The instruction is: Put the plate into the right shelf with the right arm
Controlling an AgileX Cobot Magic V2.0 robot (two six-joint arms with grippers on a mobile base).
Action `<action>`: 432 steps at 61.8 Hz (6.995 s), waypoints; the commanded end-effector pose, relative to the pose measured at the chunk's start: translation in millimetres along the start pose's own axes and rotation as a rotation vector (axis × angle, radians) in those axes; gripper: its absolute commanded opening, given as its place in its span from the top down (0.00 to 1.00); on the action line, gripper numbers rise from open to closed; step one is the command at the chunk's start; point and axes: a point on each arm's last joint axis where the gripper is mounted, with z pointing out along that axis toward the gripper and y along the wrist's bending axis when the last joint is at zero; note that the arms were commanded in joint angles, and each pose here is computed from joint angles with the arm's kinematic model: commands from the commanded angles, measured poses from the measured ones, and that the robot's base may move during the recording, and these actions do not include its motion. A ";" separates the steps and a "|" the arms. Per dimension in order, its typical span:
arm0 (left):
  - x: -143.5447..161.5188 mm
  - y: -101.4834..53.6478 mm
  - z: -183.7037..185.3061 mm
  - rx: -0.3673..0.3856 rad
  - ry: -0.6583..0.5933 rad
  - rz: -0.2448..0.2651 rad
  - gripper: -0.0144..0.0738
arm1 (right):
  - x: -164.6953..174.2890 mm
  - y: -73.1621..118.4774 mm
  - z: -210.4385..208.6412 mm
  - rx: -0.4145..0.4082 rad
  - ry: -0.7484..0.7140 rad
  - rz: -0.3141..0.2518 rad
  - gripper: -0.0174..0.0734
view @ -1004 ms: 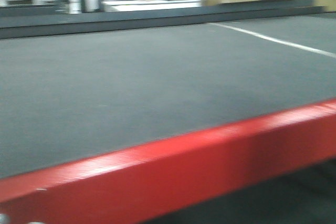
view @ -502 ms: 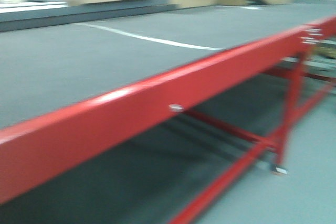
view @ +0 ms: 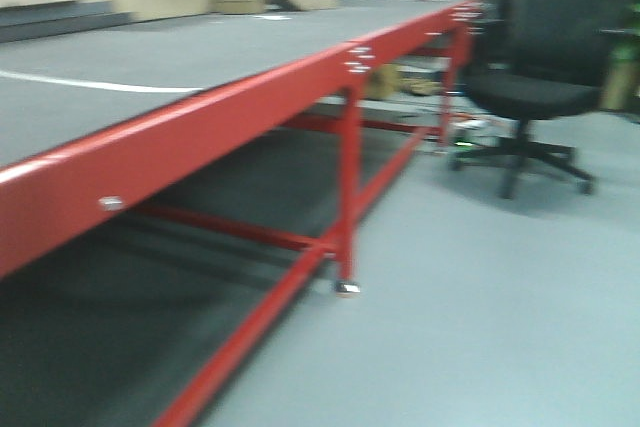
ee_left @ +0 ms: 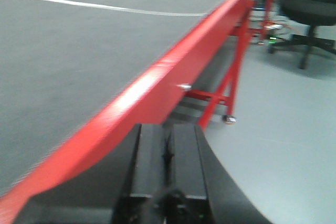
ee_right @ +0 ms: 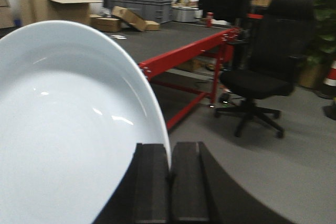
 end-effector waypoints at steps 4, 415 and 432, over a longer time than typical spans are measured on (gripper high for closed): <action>-5.3 1.7 -0.6 -0.020 -0.085 -0.010 0.89 | -17.7 1.3 -2.2 -0.011 -0.106 -0.017 0.78; -4.9 1.5 -0.3 -0.017 -0.079 -0.010 0.89 | -154.8 29.3 161.9 -0.046 -0.122 -0.018 0.78; -4.9 1.5 -0.3 -0.017 -0.079 -0.010 0.89 | -110.6 41.1 239.5 -0.060 0.039 -0.040 0.78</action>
